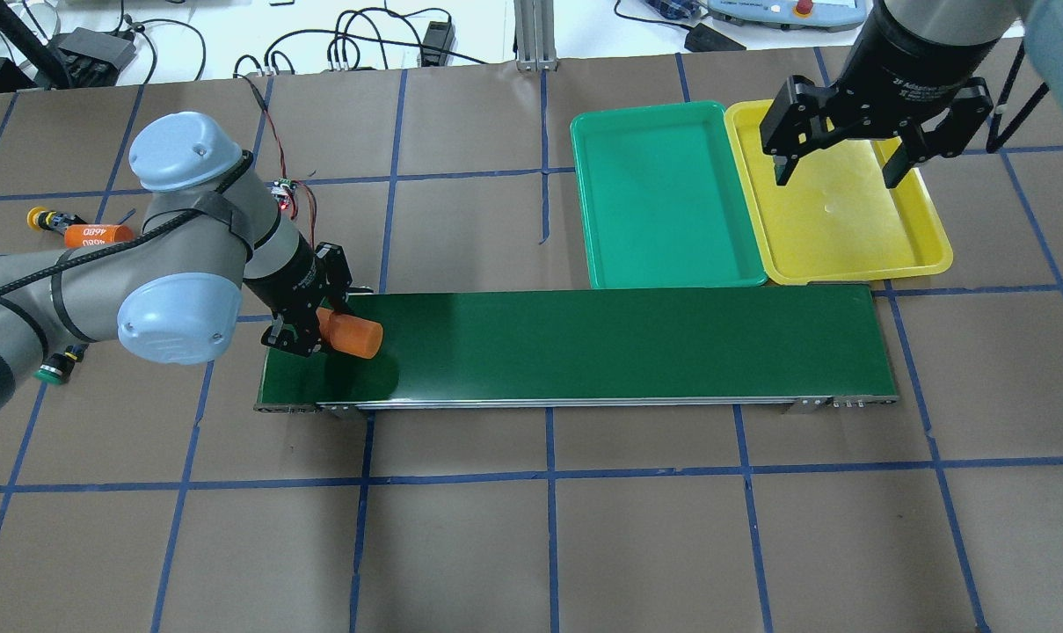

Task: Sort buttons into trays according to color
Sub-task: 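Lift the orange cylinder and set it on the conveyor belt, then move the left gripper back to the second orange cylinder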

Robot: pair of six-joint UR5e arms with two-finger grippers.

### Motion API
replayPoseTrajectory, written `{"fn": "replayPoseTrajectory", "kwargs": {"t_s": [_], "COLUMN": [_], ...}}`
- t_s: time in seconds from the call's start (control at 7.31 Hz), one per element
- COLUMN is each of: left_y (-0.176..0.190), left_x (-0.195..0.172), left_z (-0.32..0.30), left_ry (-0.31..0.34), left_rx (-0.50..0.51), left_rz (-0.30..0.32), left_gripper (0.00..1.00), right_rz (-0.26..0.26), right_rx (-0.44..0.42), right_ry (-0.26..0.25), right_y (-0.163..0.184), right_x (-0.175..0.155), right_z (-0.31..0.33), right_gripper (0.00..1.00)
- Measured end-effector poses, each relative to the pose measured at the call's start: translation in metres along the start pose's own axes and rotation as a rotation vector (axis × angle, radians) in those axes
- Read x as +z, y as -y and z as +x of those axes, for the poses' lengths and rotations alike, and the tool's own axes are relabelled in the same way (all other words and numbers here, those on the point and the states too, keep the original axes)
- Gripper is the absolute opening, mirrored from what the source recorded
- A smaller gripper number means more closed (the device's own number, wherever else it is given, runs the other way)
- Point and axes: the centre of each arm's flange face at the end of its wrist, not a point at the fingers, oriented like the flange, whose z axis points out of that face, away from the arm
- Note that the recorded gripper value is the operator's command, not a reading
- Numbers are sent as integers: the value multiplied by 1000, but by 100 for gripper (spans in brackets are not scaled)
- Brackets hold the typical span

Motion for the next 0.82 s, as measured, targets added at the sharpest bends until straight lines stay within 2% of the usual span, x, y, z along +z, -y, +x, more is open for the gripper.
{"fn": "replayPoseTrajectory", "kwargs": {"t_s": [0.14, 0.27, 0.55, 0.68, 0.82], "left_y": [2, 9, 30, 71, 134], "left_x": [-6, -23, -47, -52, -53], "left_z": [1, 5, 8, -1, -21], "left_ry": [-19, -58, -89, -83, -73], "left_rx": [7, 27, 116, 225, 347], "left_rz": [5, 19, 54, 77, 88], "left_gripper": [98, 100, 100, 100, 100], "right_rz": [0, 0, 0, 0, 0], "right_rx": [0, 1, 1, 1, 0], "right_ry": [1, 2, 2, 2, 2], "right_y": [0, 0, 0, 0, 0], "right_x": [0, 0, 0, 0, 0], "right_z": [0, 0, 0, 0, 0], "right_gripper": [100, 100, 100, 100, 100]}}
